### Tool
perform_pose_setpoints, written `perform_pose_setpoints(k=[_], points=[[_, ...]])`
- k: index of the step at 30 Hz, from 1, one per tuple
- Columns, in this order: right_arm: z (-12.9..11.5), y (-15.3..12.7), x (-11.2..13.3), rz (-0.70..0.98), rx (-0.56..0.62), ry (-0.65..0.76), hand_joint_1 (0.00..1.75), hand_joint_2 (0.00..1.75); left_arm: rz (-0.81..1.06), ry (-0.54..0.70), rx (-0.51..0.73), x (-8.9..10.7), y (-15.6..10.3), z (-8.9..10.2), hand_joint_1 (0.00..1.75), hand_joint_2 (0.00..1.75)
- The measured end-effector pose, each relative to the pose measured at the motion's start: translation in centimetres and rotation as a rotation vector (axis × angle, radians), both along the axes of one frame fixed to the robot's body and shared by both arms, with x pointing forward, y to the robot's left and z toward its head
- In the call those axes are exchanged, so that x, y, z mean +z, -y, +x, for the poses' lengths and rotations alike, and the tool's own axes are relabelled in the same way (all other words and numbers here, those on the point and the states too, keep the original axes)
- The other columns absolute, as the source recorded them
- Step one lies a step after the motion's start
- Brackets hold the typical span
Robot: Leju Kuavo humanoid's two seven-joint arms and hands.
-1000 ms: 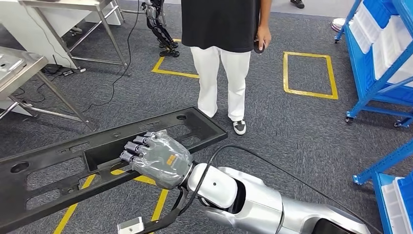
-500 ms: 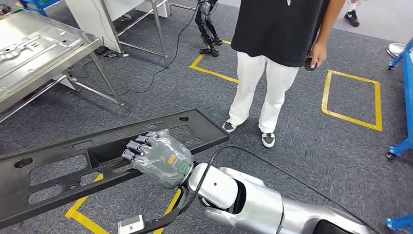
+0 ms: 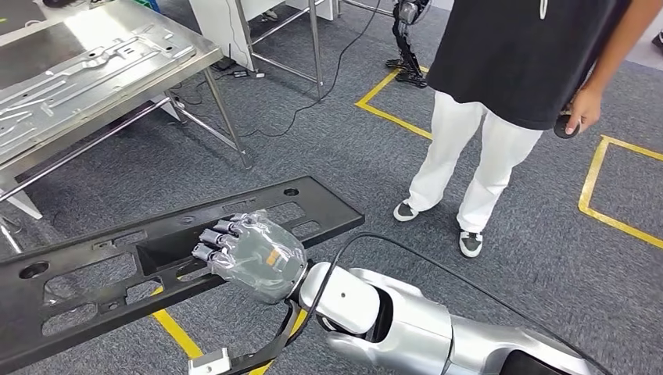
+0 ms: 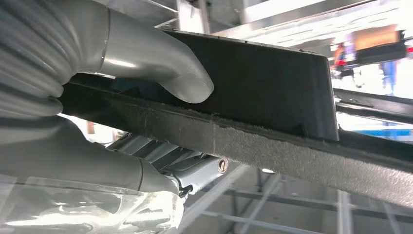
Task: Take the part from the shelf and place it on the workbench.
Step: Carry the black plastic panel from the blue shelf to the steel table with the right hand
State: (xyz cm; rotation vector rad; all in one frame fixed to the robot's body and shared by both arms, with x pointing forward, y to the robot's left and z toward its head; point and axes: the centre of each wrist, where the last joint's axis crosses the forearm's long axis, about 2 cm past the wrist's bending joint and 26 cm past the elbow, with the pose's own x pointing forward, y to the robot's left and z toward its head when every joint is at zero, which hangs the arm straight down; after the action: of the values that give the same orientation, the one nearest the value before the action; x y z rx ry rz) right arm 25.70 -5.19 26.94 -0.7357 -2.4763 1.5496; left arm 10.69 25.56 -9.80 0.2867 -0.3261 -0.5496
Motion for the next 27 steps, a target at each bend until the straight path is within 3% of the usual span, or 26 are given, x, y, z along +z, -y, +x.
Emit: perform_pose_setpoints(k=[6,27], points=[[0.03,-0.07,0.13,0.003,0.003,0.0,1.75,1.75,0.005,-0.016,0.002,-0.16,-0.12,-0.66,0.0,1.75],[0.29,-0.33,0.13,-0.006,0.017,-0.007,1.75,1.75,0.003,-0.009,0.012,-0.02,-0.02,-0.1,0.0,1.75]])
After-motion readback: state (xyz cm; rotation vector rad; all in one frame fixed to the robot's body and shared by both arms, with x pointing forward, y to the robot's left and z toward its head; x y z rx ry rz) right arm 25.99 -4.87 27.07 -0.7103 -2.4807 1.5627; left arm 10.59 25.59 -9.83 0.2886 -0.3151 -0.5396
